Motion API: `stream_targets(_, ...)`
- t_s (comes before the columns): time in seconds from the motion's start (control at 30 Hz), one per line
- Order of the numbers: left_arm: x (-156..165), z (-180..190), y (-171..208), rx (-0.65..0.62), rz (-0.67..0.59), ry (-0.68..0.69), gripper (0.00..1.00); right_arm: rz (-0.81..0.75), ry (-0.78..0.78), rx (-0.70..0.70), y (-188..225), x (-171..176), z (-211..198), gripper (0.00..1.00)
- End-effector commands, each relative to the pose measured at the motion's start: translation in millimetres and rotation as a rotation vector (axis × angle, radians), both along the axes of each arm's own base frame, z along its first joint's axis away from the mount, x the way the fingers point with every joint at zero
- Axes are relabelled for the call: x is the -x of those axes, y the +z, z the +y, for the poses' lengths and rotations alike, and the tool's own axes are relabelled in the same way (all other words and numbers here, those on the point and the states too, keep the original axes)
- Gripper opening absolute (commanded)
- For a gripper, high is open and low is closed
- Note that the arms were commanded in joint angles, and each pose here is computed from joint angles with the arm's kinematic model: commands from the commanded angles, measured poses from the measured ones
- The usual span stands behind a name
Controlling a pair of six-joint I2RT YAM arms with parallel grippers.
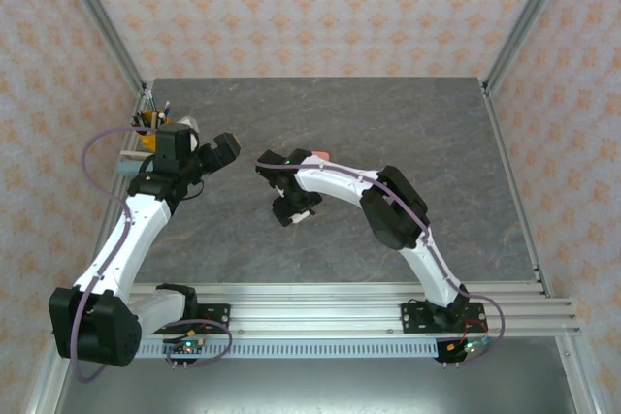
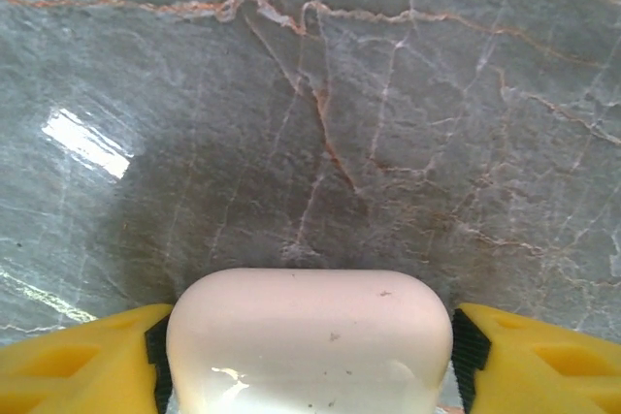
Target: Insert wireless bluetooth earbuds into charging case
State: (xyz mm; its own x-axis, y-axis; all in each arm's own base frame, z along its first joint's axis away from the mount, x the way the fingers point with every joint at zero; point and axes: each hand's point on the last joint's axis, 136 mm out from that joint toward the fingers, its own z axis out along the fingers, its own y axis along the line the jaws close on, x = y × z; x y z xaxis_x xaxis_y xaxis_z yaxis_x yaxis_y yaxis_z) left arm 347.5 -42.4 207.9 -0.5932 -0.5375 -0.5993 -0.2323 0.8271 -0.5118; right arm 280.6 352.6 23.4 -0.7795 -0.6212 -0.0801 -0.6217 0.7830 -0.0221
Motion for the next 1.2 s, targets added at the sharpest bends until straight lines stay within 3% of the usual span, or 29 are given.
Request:
stream_targets(0.0,-4.5,-2.4,9.9,-0.007,-0.026,-0.022,1.0,0.004,0.002,0.044,-3.2,-2.5,-6.8,0.71)
stream_targets(0.43,-5.9,-2.0,7.5,0.018,-0.018,0.001,1.0,0.057,-0.15,0.085,-8.4,10.0,-18.9,0.7)
stream_targets(0.73,-5.3,-4.9,6.8,0.027,-0.019,-0.013,1.0,0.072,-0.155,0.091,-18.2,12.6,-19.6,0.68)
stream_targets(1.03,-1.1,-11.4,-6.4,0.046,-0.01,-0.049,1.0,0.112,-0.247,0.043,-16.8,12.6,-17.2,0.54)
stream_targets(1.17,0.2,-12.3,-14.3,0.05,0.005,-0.052,1.0,0.119,-0.288,0.02,-13.7,10.7,-12.8,0.6)
